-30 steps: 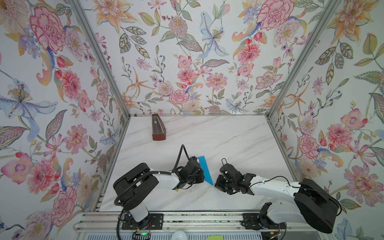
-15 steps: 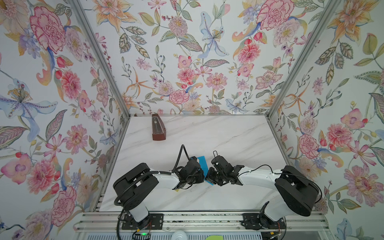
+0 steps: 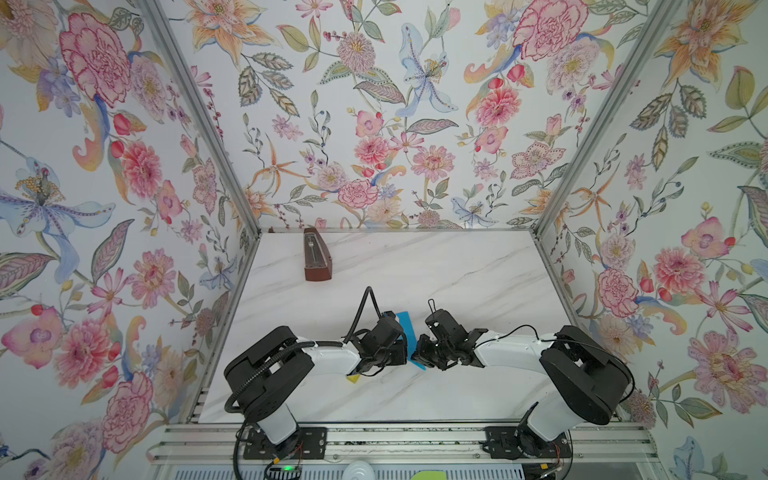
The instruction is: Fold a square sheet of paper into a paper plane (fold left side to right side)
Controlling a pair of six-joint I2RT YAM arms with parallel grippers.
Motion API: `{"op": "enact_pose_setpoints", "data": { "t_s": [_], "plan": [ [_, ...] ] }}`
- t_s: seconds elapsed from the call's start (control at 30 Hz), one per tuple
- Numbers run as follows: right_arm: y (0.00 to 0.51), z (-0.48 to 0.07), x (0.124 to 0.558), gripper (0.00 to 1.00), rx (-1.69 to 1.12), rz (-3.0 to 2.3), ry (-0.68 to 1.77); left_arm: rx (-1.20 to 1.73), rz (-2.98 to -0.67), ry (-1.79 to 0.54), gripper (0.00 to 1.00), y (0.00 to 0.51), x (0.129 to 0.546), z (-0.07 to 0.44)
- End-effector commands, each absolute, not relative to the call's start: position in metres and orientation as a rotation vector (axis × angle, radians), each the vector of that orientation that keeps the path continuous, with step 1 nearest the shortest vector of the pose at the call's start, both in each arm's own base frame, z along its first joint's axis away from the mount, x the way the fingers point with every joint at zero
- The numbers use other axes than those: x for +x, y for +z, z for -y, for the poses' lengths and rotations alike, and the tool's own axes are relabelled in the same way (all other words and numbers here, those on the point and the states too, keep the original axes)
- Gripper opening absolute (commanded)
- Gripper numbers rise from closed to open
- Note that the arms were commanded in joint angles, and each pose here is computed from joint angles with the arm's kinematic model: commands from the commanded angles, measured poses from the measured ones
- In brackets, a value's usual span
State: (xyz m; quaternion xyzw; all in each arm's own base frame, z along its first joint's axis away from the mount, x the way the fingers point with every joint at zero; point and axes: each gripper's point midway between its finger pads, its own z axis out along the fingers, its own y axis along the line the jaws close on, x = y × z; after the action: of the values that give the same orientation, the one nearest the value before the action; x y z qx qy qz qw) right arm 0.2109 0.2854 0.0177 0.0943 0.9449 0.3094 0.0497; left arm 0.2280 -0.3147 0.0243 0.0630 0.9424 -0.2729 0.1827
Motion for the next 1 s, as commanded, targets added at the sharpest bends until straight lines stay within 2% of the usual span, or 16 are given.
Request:
{"op": "enact_pose_setpoints", "data": {
  "t_s": [0.0, 0.2, 0.53, 0.8, 0.97],
  "plan": [
    [-0.013, -0.257, 0.183, 0.0, 0.124, -3.045, 0.767, 0.381, -2.656, -0.609, 0.08, 0.042, 0.229, 0.307],
    [-0.016, -0.258, 0.181, 0.0, 0.066, -3.071, 0.785, 0.533, -2.659, -0.663, 0.09, 0.057, 0.225, 0.329],
    [-0.022, -0.257, 0.181, 0.0, 0.101, -3.09, 0.768, 0.543, -2.743, -0.603, 0.02, 0.031, 0.219, 0.329],
    [-0.024, -0.256, 0.18, 0.0, 0.115, -3.094, 0.765, 0.54, -2.791, -0.488, 0.0, 0.008, 0.218, 0.315],
    [-0.025, -0.255, 0.179, 0.0, 0.118, -3.1, 0.753, 0.539, -2.819, -0.331, 0.0, -0.003, 0.219, 0.29]
  ]
}}
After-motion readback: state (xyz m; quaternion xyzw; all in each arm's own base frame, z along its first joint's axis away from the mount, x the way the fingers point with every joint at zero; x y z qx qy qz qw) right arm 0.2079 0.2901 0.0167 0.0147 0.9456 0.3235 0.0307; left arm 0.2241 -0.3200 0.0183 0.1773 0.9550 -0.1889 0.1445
